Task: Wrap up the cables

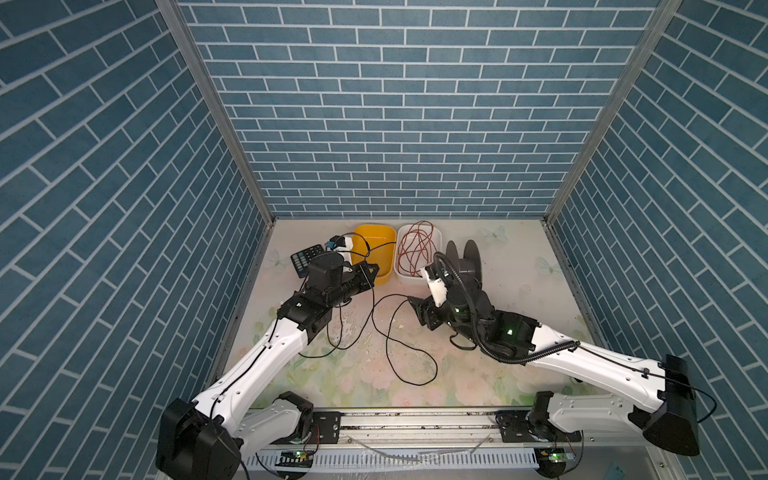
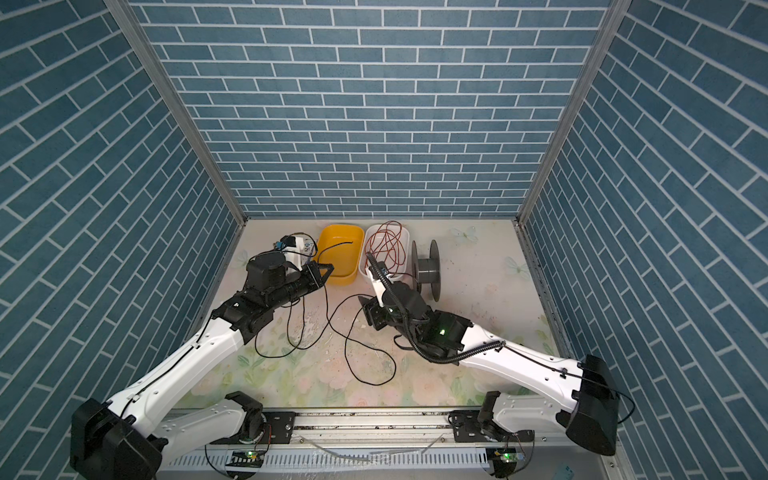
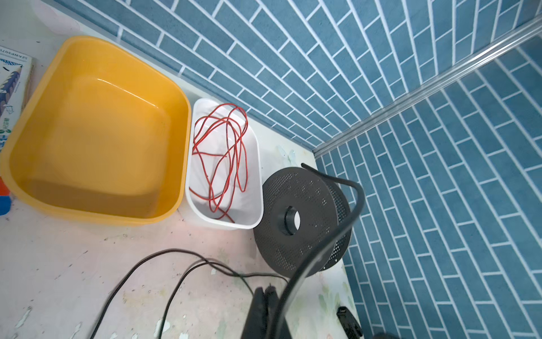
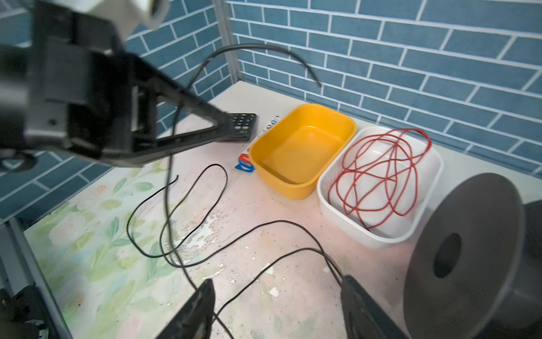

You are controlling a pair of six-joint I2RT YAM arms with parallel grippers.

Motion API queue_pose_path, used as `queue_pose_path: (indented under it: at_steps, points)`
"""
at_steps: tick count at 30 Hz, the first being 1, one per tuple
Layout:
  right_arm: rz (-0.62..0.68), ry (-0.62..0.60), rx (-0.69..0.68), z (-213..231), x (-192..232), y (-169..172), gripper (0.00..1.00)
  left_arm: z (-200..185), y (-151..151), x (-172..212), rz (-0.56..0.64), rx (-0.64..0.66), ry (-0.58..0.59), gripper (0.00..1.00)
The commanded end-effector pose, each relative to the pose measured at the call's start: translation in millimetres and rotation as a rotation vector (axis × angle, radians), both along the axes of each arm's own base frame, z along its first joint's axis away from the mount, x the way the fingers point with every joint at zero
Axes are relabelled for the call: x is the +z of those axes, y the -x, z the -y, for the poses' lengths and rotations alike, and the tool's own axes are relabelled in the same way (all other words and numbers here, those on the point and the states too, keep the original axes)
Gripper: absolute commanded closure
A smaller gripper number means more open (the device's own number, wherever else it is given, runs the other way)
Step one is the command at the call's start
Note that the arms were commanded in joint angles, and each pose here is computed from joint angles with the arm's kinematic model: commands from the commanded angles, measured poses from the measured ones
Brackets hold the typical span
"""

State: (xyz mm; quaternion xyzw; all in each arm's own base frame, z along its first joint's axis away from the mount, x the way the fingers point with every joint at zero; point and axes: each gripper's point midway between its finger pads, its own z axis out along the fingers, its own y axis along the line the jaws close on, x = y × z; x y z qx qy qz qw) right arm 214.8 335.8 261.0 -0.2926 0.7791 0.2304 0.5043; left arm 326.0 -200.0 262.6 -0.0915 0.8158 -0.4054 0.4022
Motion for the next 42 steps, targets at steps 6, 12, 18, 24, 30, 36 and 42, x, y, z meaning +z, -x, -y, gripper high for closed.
queue_pose_path:
  at_steps: [6, 12, 18, 24, 30, 36, 42]
  points:
    - [0.146, -0.091, 0.063, -47.7, 19.7, 4.6, 0.36, 6.8, -12.3, 11.6, 0.034, 0.05, 0.111, 1.0]
    - [0.155, -0.101, 0.069, -75.2, 13.0, -4.9, 0.39, 4.2, -10.0, 18.2, 0.049, 0.063, 0.134, 1.0]
    - [0.161, -0.121, 0.002, -90.0, 10.1, -21.2, 0.47, 2.7, -10.3, 13.9, 0.047, 0.076, 0.15, 1.0]
    - [0.176, -0.085, -0.06, -102.8, 5.1, -37.7, 0.6, 3.4, -11.1, 6.5, 0.038, 0.079, 0.152, 1.0]
    - [0.165, -0.057, -0.109, -93.8, 4.6, -46.8, 1.0, 0.8, -9.4, 2.0, 0.039, 0.083, 0.129, 0.92]
    - [0.105, -0.019, -0.017, -71.5, 10.2, -35.8, 1.0, -7.8, -0.7, 13.7, 0.086, 0.072, 0.041, 0.27]
    - [-0.066, -0.031, 0.123, -28.7, 17.9, -17.6, 1.0, -12.5, 12.6, 32.7, 0.165, 0.029, -0.03, 0.0]
